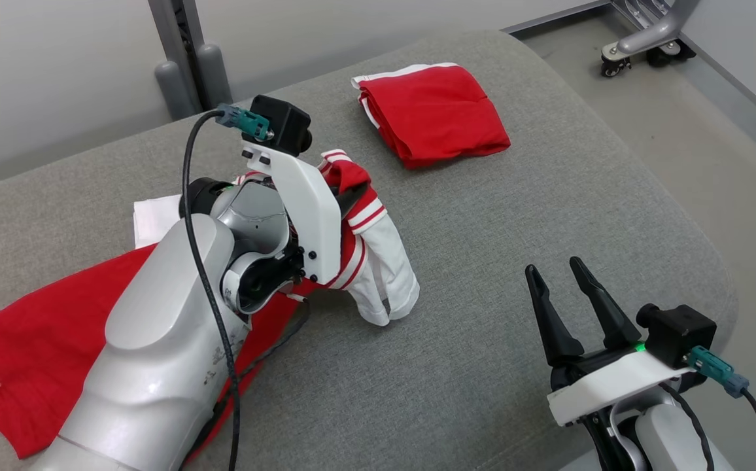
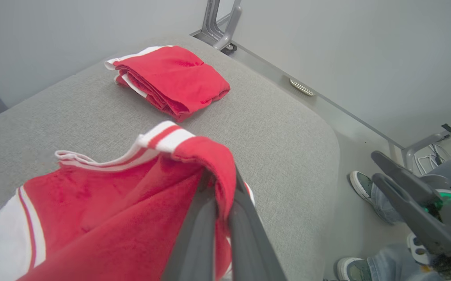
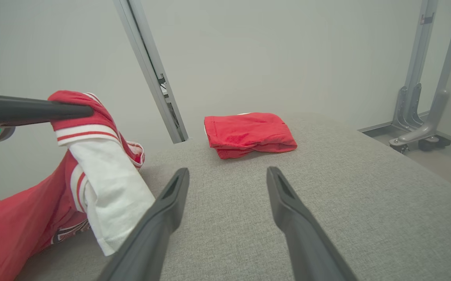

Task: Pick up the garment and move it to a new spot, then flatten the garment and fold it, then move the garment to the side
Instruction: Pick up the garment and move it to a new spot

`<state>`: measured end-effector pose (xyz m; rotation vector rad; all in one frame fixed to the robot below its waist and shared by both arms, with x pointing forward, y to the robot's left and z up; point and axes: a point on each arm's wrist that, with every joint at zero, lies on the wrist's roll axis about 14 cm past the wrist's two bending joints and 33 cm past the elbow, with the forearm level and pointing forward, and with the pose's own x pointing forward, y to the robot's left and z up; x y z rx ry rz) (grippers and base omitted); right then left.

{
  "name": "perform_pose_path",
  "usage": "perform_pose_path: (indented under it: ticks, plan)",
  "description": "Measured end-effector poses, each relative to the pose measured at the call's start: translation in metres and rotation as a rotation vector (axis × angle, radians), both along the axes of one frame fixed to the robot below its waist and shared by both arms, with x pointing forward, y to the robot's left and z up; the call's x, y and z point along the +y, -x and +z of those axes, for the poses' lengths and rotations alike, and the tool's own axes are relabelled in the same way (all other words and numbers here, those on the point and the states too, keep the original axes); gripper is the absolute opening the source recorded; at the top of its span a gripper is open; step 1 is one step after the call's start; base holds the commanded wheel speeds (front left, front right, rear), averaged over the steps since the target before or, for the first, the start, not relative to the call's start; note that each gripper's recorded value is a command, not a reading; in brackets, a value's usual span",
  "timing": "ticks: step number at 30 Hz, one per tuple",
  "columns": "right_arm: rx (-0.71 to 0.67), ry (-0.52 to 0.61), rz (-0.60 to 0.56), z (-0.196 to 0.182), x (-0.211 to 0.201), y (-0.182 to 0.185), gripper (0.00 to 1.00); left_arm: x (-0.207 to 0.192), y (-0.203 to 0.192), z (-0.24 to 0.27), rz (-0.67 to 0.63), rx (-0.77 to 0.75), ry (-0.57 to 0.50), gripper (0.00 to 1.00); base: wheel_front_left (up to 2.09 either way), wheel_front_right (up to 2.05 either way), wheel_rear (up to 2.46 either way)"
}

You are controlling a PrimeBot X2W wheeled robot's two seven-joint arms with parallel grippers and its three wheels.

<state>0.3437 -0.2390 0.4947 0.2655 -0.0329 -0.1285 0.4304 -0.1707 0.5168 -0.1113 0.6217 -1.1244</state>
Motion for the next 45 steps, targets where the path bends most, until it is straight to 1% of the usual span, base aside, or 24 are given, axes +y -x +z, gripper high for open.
perform_pose_path:
  ticks: [1, 4, 6, 10, 14, 18, 21, 24, 26, 28, 32, 37, 41, 43, 45]
  plan:
    - [0.003, 0.000, -0.001, -0.001, 0.000, -0.001, 1.00, -0.004, 0.002, -0.001, -0.010, 0.005, 0.008, 1.00, 0.00, 0.00, 0.00]
    - [0.000, -0.001, 0.011, 0.000, 0.003, -0.007, 1.00, -0.012, 0.014, 0.001, -0.043, 0.054, 0.055, 1.00, 0.00, 0.00, 0.00]
    - [-0.005, 0.000, 0.023, 0.001, 0.006, -0.012, 1.00, -0.007, 0.009, 0.006, -0.039, 0.022, 0.056, 1.00, 0.00, 0.00, 0.00]
    - [-0.007, 0.009, 0.054, 0.001, 0.012, -0.020, 1.00, 0.020, -0.010, 0.013, 0.018, -0.029, 0.053, 1.00, 0.00, 0.00, 0.00]
    - [-0.011, 0.010, 0.102, 0.001, 0.025, -0.028, 1.00, 0.047, -0.022, 0.030, 0.080, -0.089, 0.079, 1.00, 0.00, 0.00, 0.00]
    - [-0.021, 0.016, 0.155, 0.002, 0.040, -0.035, 1.00, 0.084, -0.035, 0.049, 0.171, -0.159, 0.103, 1.00, 0.00, 0.00, 0.00]
    - [-0.031, 0.024, 0.190, 0.005, 0.049, -0.039, 1.00, 0.115, -0.036, 0.056, 0.236, -0.203, 0.115, 1.00, 0.00, 0.00, 0.00]
    - [-0.031, 0.025, 0.217, 0.004, 0.057, -0.041, 1.00, 0.152, -0.039, 0.065, 0.330, -0.292, 0.111, 1.00, 0.00, 0.00, 0.00]
    - [-0.032, 0.027, 0.239, 0.004, 0.064, -0.043, 1.00, 0.172, -0.037, 0.067, 0.397, -0.322, 0.130, 1.00, 0.00, 0.00, 0.00]
    - [-0.026, 0.027, 0.259, 0.002, 0.070, -0.043, 1.00, 0.192, -0.031, 0.060, 0.453, -0.343, 0.114, 1.00, 0.00, 0.00, 0.00]
    - [-0.037, 0.031, 0.284, 0.005, 0.077, -0.048, 1.00, 0.227, -0.024, 0.064, 0.585, -0.405, 0.143, 1.00, 0.00, 0.00, 0.00]
    - [-0.040, 0.038, 0.298, 0.006, 0.079, -0.048, 1.00, 0.260, -0.010, 0.065, 0.721, -0.480, 0.168, 1.00, 0.00, 0.00, 0.00]
    - [-0.065, 0.039, 0.297, 0.013, 0.080, -0.047, 1.00, 0.278, 0.005, 0.057, 0.821, -0.520, 0.178, 1.00, 0.00, 0.00, 0.00]
    - [-0.063, 0.032, 0.286, 0.012, 0.078, -0.044, 1.00, 0.288, 0.014, 0.045, 0.870, -0.520, 0.149, 1.00, 0.00, 0.00, 0.00]
    - [-0.075, 0.029, 0.273, 0.015, 0.075, -0.041, 1.00, 0.295, 0.024, 0.037, 0.920, -0.513, 0.165, 1.00, 0.00, 0.00, 0.00]
